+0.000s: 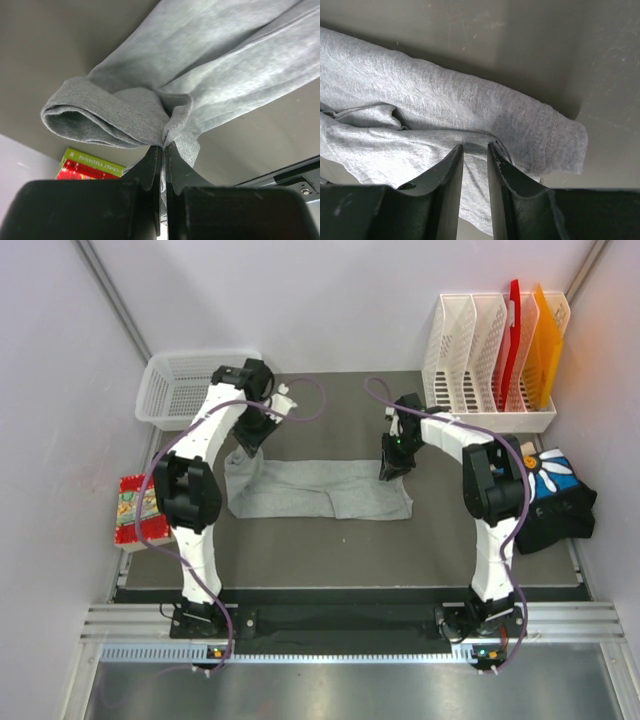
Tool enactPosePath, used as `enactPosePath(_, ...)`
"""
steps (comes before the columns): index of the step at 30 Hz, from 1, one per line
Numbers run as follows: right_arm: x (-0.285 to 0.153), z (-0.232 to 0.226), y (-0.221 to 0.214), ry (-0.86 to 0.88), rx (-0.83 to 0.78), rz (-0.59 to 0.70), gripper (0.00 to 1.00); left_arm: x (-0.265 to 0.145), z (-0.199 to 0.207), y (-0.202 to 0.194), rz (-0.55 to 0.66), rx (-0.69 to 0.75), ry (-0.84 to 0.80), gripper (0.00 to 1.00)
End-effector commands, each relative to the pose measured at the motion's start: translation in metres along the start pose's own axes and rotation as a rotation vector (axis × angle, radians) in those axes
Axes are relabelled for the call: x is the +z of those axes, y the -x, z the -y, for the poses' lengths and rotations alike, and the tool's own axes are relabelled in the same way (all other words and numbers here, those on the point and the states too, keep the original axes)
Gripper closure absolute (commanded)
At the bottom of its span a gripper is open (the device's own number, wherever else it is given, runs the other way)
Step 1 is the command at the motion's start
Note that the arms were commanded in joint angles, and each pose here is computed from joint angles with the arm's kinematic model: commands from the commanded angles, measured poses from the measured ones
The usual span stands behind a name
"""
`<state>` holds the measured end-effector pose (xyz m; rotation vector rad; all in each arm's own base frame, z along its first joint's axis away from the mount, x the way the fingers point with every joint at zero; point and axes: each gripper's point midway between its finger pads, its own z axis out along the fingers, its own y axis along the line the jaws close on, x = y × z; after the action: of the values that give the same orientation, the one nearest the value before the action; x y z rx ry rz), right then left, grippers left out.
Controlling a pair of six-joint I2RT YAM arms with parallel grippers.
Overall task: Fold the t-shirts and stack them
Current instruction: Fold the tshirt
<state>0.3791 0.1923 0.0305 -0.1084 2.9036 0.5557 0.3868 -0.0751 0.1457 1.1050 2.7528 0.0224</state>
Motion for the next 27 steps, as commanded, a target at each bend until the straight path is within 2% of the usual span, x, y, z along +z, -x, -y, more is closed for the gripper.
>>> enactPosePath(1,-0.023,0.002,0.004,-0.022,-0.023,0.049,0.73,-0.005,0.043,-0.018,-0.136,0.056,-0.102,1.00)
enactPosePath(13,-0.022,0.003,0.000,-0.021,-0.023,0.049,0.73,0.016,0.109,0.019,-0.132,0.119,-0.205,1.00)
enactPosePath(22,-0.027,0.000,-0.003,-0.007,-0.025,0.051,0.74,0.029,0.127,0.040,-0.120,0.112,-0.248,1.00)
enactPosePath(23,-0.026,-0.002,-0.004,-0.005,-0.028,0.049,0.73,0.030,0.130,0.042,-0.115,0.108,-0.256,0.97)
enactPosePath(25,-0.028,-0.005,-0.006,0.000,-0.031,0.049,0.73,0.035,0.139,0.044,-0.122,0.103,-0.286,0.82)
enactPosePath(26,-0.029,-0.006,-0.006,0.003,-0.034,0.051,0.73,0.036,0.143,0.046,-0.120,0.101,-0.298,0.67)
enactPosePath(27,-0.030,-0.007,-0.007,0.004,-0.032,0.050,0.73,0.037,0.146,0.047,-0.119,0.095,-0.309,0.57)
